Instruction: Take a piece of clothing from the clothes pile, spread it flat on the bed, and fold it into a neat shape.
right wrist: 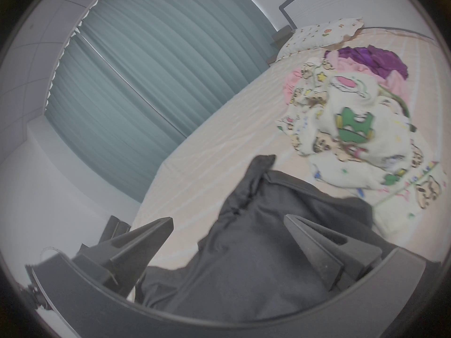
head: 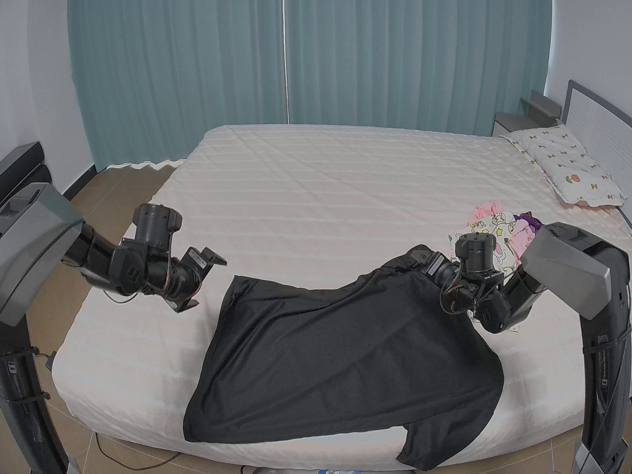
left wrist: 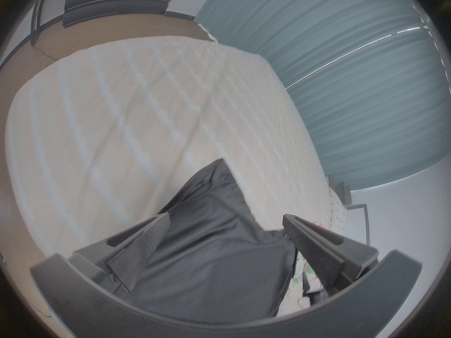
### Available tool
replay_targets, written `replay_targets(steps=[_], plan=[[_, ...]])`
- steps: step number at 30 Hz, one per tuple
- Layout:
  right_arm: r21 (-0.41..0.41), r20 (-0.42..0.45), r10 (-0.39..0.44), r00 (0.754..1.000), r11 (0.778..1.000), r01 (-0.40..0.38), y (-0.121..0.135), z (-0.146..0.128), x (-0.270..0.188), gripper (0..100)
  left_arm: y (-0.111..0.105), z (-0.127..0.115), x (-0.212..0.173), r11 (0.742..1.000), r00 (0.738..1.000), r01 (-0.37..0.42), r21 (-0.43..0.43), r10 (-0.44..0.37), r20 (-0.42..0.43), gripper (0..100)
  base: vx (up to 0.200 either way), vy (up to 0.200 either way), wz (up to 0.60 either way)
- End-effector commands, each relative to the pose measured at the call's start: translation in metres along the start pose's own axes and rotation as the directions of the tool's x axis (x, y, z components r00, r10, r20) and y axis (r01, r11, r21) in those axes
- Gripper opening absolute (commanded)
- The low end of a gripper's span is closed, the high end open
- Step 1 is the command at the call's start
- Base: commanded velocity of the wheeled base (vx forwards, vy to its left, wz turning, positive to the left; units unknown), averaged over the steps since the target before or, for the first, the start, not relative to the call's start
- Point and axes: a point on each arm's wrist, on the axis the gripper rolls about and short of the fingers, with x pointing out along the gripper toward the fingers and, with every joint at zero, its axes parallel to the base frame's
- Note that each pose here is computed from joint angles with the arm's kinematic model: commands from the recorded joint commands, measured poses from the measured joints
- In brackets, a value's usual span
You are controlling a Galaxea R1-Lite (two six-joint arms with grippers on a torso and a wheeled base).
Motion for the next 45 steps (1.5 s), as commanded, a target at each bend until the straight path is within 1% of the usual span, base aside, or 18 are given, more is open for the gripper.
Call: replay_targets(steps=[1,7,8,10,11,17,19,20,22,24,30,35,40,41,45], plan=[[-0.011,-0.018,-0.008,1.000,1.000,0.007,0.002,0.006,-0.067,100,0.004,0.008,0.074,0.997,0.998,-0.059,0.054,0.058,0.009,100,0.000,0.000,0.00],[-0.028,-0.034,-0.046,0.998,0.999,0.045,-0.018,0.001,-0.092,100,-0.001,0.012,0.106,0.997,0.999,-0.021,0.081,0.019,0.028,100,0.000,0.000,0.00],[-0.028,-0.034,-0.046,0.998,0.999,0.045,-0.018,0.001,-0.092,100,-0.001,0.012,0.106,0.997,0.999,-0.021,0.081,0.019,0.028,100,0.000,0.000,0.00],[-0.024,-0.036,-0.060,0.998,0.998,0.060,-0.025,0.000,-0.095,100,-0.002,0.014,0.121,0.993,0.999,-0.013,0.119,0.007,0.050,100,0.000,0.000,0.00],[-0.021,-0.031,-0.058,0.998,0.998,0.058,-0.026,-0.001,-0.094,100,-0.003,0.016,0.126,0.992,0.998,-0.009,0.123,0.002,0.064,100,0.000,0.000,0.00],[-0.018,-0.015,-0.034,0.999,0.999,0.033,-0.025,-0.002,-0.090,100,-0.003,0.022,0.138,0.992,0.995,-0.001,0.123,-0.012,0.099,100,0.000,0.000,0.00],[-0.018,-0.013,-0.018,1.000,1.000,0.017,-0.023,-0.003,-0.090,100,0.001,0.021,0.142,0.990,0.995,-0.009,0.139,-0.004,0.096,100,0.000,0.000,0.00],[-0.018,-0.012,-0.010,1.000,1.000,0.010,-0.023,-0.005,-0.090,100,0.003,0.020,0.145,0.986,0.995,-0.017,0.167,0.001,0.096,100,0.000,0.000,0.00],[-0.018,-0.006,-0.001,1.000,1.000,0.000,-0.022,-0.007,-0.090,100,0.003,0.017,0.147,0.981,0.995,-0.019,0.194,0.000,0.097,100,0.000,0.000,0.00],[-0.018,-0.002,0.006,1.000,1.000,-0.006,-0.023,-0.008,-0.092,100,0.003,0.015,0.148,0.979,0.996,-0.018,0.203,-0.001,0.093,100,0.000,0.000,0.00],[-0.017,0.005,0.014,1.000,1.000,-0.014,-0.024,-0.009,-0.095,100,0.001,0.011,0.153,0.977,0.996,-0.016,0.213,-0.003,0.091,100,0.000,0.000,0.00],[-0.023,-0.002,0.028,1.000,0.999,-0.028,-0.020,-0.012,-0.096,100,0.004,0.009,0.164,0.976,0.991,-0.041,0.212,0.013,0.130,100,0.000,0.000,0.00],[-0.030,-0.007,0.045,0.999,0.999,-0.045,-0.014,-0.015,-0.095,100,0.005,0.011,0.168,0.977,0.990,-0.041,0.211,0.011,0.142,100,0.000,0.000,0.00],[-0.029,-0.005,0.047,0.999,0.998,-0.047,-0.014,-0.015,-0.095,100,0.005,0.010,0.169,0.976,0.990,-0.043,0.213,0.013,0.139,0,0.000,0.000,0.00],[-0.026,0.005,0.050,0.999,0.998,-0.049,-0.014,-0.011,-0.094,100,0.008,0.008,0.171,0.971,0.990,-0.054,0.235,0.021,0.138,0,0.000,0.000,0.00]])
